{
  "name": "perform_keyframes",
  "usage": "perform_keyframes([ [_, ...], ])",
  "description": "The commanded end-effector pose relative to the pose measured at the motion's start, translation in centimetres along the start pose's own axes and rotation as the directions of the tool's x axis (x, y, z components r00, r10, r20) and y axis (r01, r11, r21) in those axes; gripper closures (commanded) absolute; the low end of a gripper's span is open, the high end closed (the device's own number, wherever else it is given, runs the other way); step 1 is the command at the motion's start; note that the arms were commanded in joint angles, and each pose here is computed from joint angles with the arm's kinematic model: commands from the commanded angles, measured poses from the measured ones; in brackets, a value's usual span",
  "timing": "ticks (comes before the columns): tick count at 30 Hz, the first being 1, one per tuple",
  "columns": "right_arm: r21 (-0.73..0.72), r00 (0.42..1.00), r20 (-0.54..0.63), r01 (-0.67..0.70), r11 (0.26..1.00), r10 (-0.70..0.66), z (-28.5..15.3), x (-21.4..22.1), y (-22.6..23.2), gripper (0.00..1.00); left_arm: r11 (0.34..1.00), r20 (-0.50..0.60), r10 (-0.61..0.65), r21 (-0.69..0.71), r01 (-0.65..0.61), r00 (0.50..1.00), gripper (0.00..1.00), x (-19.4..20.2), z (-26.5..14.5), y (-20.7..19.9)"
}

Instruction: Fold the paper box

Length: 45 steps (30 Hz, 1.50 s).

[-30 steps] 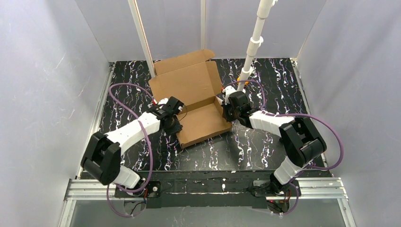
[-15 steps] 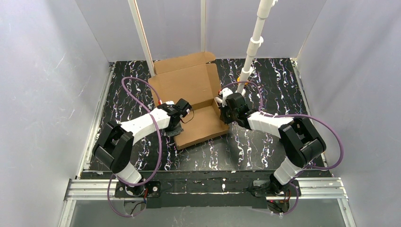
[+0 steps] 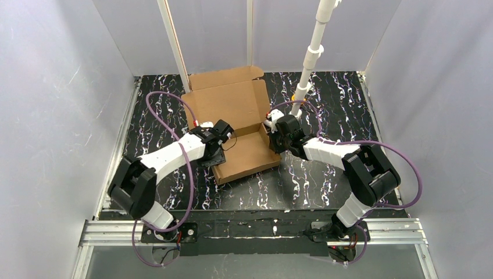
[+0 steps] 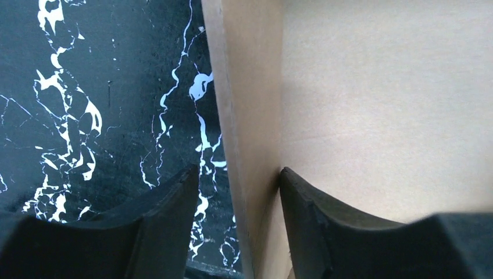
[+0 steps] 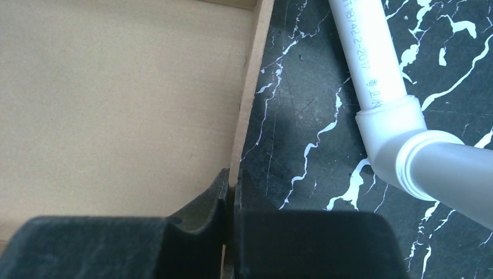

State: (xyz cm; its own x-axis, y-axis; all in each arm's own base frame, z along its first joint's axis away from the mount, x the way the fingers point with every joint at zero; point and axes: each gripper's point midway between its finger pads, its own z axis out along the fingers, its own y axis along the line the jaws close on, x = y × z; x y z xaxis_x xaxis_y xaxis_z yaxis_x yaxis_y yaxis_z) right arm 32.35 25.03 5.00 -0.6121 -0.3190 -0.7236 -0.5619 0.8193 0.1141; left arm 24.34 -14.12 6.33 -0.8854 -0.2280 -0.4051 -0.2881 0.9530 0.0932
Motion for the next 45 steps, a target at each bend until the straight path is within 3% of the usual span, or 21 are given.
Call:
perform_keyframes([
  [1, -0.075, 0.995, -0.047, 0.089, 0.993, -0.092, -0.3, 0.7, 1.8, 0.87, 0.998, 0.070, -0.003, 0.065, -0.002, 0.998, 0.45, -1.3, -3.2, 0.9],
  [5, -0.069, 0.989, -0.037, 0.142, 0.987, -0.145, -1.1, 0.0, 1.5, 0.73, 0.983, 0.097, 0.024, 0.180, -0.041, 0.995, 0.29, -0.9, -4.9, 0.8],
  [10, -0.074, 0.974, -0.009, 0.224, 0.972, -0.226, -2.7, -1.3, 1.5, 0.52, 0.896, 0.211, 0.069, 0.417, -0.154, 0.975, 0.03, -0.2, -7.6, 0.1],
  [15, -0.103, 0.964, 0.007, 0.265, 0.959, -0.265, -3.2, -1.2, 1.8, 0.48, 0.855, 0.371, 0.029, 0.472, -0.215, 0.928, 0.02, -1.1, -9.2, 1.7],
  [21, -0.068, 0.966, -0.041, 0.253, 0.965, -0.256, -2.3, -0.3, 1.0, 0.53, 0.935, 0.369, -0.030, 0.340, -0.105, 0.929, 0.02, -1.6, -6.8, 5.6],
  [24, -0.061, 0.968, -0.049, 0.245, 0.968, -0.248, -2.1, -0.1, 0.8, 0.57, 0.947, 0.313, -0.119, 0.321, 0.013, 0.942, 0.03, -1.5, -5.0, 7.6],
  [28, -0.056, 0.968, -0.070, 0.237, 0.970, -0.240, -1.7, 0.4, 0.7, 0.59, 0.922, 0.237, -0.252, 0.353, 0.159, 0.938, 0.08, -1.4, -3.0, 7.7],
  [32, -0.058, 0.969, -0.082, 0.230, 0.971, -0.235, -1.5, 0.7, 0.7, 0.60, 0.845, 0.175, -0.373, 0.471, 0.255, 0.911, 0.16, -2.7, -2.2, 5.8],
  [36, -0.064, 0.968, -0.092, 0.228, 0.972, -0.233, -1.4, 1.0, 0.7, 0.60, 0.774, 0.125, -0.439, 0.555, 0.304, 0.890, 0.32, -3.2, -1.6, 5.0],
  [45, -0.074, 0.969, -0.096, 0.223, 0.972, -0.230, -1.2, 1.0, 0.9, 0.61, 0.760, 0.061, -0.404, 0.578, 0.297, 0.913, 0.80, -2.2, -1.8, 4.7],
])
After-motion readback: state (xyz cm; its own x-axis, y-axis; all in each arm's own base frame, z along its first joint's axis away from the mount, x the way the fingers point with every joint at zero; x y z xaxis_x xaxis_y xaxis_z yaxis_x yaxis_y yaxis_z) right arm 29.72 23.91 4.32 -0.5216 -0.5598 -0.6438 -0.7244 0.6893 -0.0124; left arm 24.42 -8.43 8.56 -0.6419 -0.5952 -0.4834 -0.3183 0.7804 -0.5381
